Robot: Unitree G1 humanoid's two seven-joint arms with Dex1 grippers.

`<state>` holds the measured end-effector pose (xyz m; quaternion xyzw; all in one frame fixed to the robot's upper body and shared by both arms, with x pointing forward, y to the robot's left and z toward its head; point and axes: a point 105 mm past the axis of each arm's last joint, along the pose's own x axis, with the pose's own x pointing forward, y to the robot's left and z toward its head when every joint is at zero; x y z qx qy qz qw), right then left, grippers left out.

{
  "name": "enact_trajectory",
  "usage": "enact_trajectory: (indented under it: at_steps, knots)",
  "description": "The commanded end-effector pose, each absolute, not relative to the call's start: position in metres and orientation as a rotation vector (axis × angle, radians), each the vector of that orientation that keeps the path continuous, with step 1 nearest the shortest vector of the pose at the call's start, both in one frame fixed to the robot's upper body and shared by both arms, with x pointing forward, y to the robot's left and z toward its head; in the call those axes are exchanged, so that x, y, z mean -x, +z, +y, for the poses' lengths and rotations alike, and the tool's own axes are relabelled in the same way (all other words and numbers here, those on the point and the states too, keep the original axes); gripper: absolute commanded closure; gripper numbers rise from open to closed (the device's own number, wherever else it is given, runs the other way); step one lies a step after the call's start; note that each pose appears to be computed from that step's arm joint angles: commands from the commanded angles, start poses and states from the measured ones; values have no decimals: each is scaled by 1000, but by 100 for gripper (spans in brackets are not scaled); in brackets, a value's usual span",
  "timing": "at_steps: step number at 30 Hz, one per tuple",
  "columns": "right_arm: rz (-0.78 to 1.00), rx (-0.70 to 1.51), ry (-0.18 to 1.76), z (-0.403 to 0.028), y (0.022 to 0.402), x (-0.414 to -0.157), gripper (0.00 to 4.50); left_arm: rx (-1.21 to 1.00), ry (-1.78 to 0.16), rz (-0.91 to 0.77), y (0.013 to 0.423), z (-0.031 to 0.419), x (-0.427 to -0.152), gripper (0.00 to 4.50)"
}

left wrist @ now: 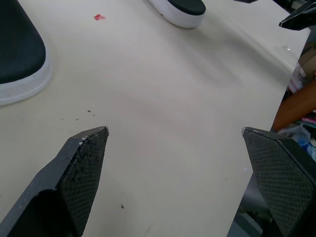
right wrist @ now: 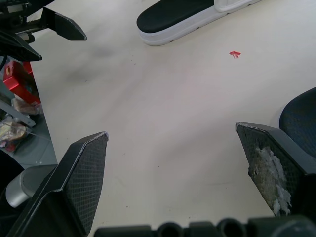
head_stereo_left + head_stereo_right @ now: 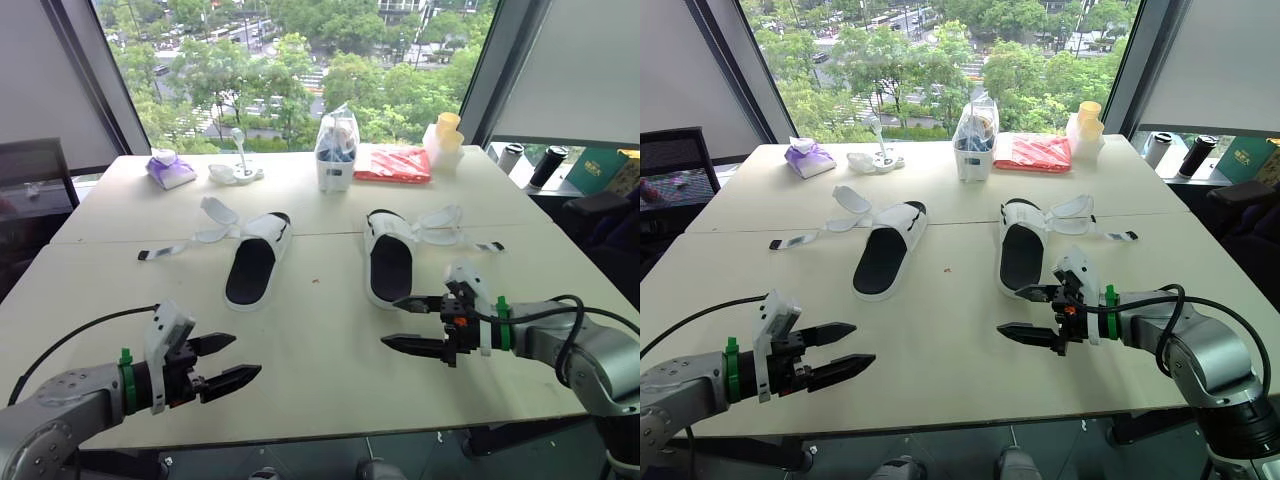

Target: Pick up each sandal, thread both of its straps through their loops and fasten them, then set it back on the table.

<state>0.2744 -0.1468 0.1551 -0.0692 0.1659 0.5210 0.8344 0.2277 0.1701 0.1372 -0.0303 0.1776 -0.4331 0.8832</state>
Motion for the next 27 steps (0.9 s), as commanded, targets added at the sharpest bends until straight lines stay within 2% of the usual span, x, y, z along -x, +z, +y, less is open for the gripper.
enact_trajectory:
  at_steps: [1, 12, 19, 23, 27]
  knots:
    - [299, 156, 1104, -146, 165, -276, 4, 66, -909, 327, 147, 168, -230, 0]
    - [274, 150, 1086, -144, 165, -278, 4, 71, -908, 324, 149, 169, -233, 0]
    - [172, 195, 976, -150, 175, -294, 4, 27, -901, 330, 150, 169, -239, 0]
    - [18, 300, 742, -168, 198, -330, 4, -34, -898, 271, 172, 168, -256, 0]
    - [-19, 408, 563, -175, 203, -364, 4, -127, -930, 282, 181, 158, -269, 0]
